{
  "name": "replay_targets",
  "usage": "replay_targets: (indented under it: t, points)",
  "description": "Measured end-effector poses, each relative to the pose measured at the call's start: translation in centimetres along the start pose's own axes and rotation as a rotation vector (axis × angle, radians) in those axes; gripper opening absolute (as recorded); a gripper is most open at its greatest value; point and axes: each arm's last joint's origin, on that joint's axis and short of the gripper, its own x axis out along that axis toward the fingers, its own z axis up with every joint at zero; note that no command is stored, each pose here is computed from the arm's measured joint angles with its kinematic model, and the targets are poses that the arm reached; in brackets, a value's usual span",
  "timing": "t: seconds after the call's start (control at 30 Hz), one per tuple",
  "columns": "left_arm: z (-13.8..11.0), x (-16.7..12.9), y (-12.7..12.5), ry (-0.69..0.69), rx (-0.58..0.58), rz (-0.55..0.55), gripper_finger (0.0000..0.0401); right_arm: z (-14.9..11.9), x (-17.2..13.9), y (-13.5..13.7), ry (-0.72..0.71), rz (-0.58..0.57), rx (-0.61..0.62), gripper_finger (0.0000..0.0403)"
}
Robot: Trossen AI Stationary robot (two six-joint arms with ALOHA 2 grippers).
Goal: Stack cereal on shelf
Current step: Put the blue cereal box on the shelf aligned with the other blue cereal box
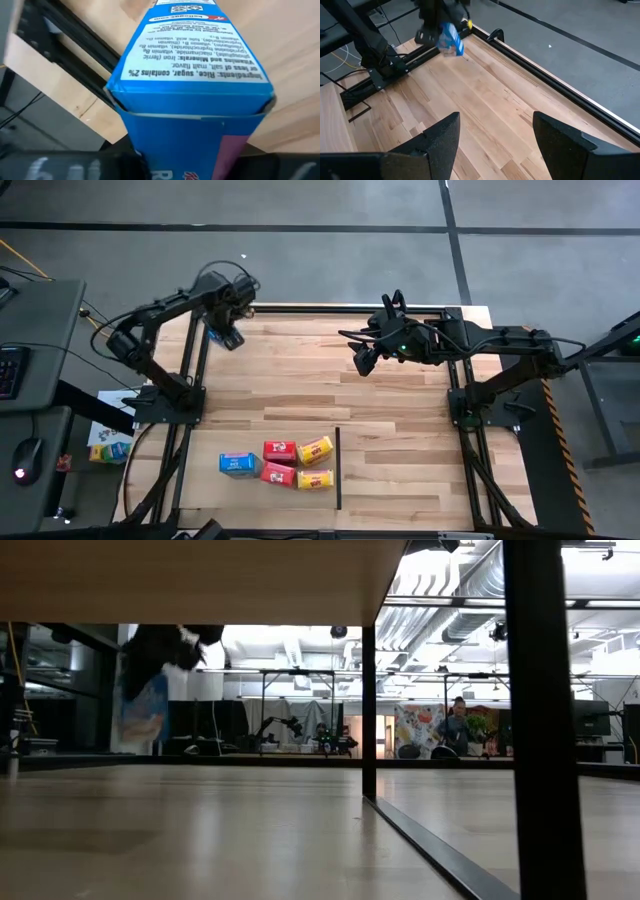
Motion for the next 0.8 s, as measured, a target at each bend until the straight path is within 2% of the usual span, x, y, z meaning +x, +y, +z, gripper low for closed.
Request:
replay_targets:
  t: [0.2,0.3,0.4,0.5,0.67,0.8]
  points:
    - [-1.4,-7.9,1.3,-0.229,-0.085,-0.080,0.0104,0.0,0.1,0.1,0.003,-0.001,-0.002,0.0243]
    - [-2.7,-12.7,1.2,-0.383,-0.077,-0.140,0.0102,-0.1,0.4,0.2,0.008,-0.004,-0.006,0.0243]
    - [-5.0,-17.1,-0.3,-0.580,-0.019,-0.307,0.0092,0.0,0.4,0.1,0.004,-0.011,0.012,0.0243]
    - [-7.6,-21.2,-2.4,-0.726,0.098,-0.514,0.0087,0.1,0.5,-0.2,0.004,-0.018,0.028,0.0243]
    - [-12.8,-26.1,-4.8,-0.856,0.220,-0.766,0.0089,0.2,0.6,-0.3,0.010,-0.013,0.012,0.0243]
    - [-16.7,-28.1,-6.8,-0.853,0.291,-0.914,0.0091,0.2,0.7,-0.4,0.014,-0.009,0.010,0.0243]
